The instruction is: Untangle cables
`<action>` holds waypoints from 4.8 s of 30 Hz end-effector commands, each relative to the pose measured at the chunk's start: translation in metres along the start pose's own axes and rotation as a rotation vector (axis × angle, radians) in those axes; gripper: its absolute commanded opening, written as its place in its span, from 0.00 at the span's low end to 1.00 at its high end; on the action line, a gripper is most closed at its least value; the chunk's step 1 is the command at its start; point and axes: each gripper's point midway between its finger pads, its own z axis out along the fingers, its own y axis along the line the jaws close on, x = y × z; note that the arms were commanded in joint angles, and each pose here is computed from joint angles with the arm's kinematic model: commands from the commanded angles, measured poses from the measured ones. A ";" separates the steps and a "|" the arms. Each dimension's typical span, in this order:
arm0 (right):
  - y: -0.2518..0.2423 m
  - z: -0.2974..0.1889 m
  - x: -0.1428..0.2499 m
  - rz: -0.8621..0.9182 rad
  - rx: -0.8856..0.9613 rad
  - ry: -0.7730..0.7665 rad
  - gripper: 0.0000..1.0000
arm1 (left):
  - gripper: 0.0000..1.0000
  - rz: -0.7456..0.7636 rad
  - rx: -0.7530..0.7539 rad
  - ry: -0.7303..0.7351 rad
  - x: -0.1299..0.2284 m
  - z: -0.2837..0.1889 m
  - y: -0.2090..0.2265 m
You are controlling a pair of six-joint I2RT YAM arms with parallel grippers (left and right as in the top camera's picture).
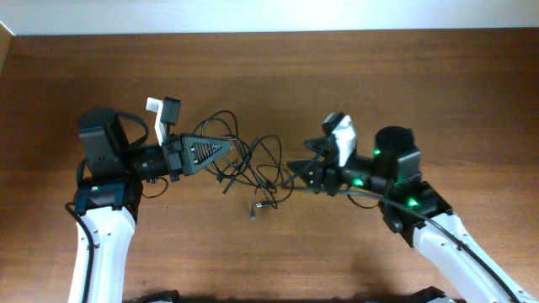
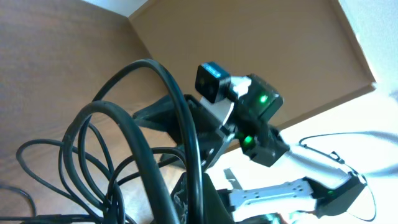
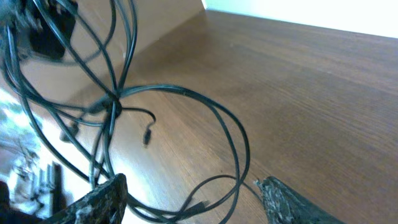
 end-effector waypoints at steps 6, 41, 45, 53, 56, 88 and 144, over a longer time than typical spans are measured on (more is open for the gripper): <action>-0.013 0.046 -0.002 -0.217 0.235 -0.041 0.71 | 0.00 -0.144 0.049 0.043 0.002 0.007 -0.022; -0.003 0.014 0.021 -0.133 0.270 0.087 0.76 | 0.00 0.110 0.147 0.136 0.023 0.030 -0.041; 0.006 0.032 0.009 -0.197 0.180 0.026 0.87 | 0.00 0.106 0.189 0.157 0.027 0.029 -0.047; 0.010 0.056 -0.020 -0.271 0.100 -0.133 0.19 | 0.00 0.103 0.189 0.158 0.027 0.029 -0.048; 0.012 0.046 -0.041 -0.268 0.132 -0.207 0.04 | 0.00 0.103 0.189 0.158 0.027 0.029 -0.047; 0.004 0.012 0.119 0.273 0.228 0.433 0.98 | 0.73 -0.487 -0.970 -0.044 0.056 0.018 0.223; -0.049 -0.029 0.114 0.443 0.413 0.384 0.99 | 0.99 0.383 -1.566 0.045 -0.072 0.008 0.147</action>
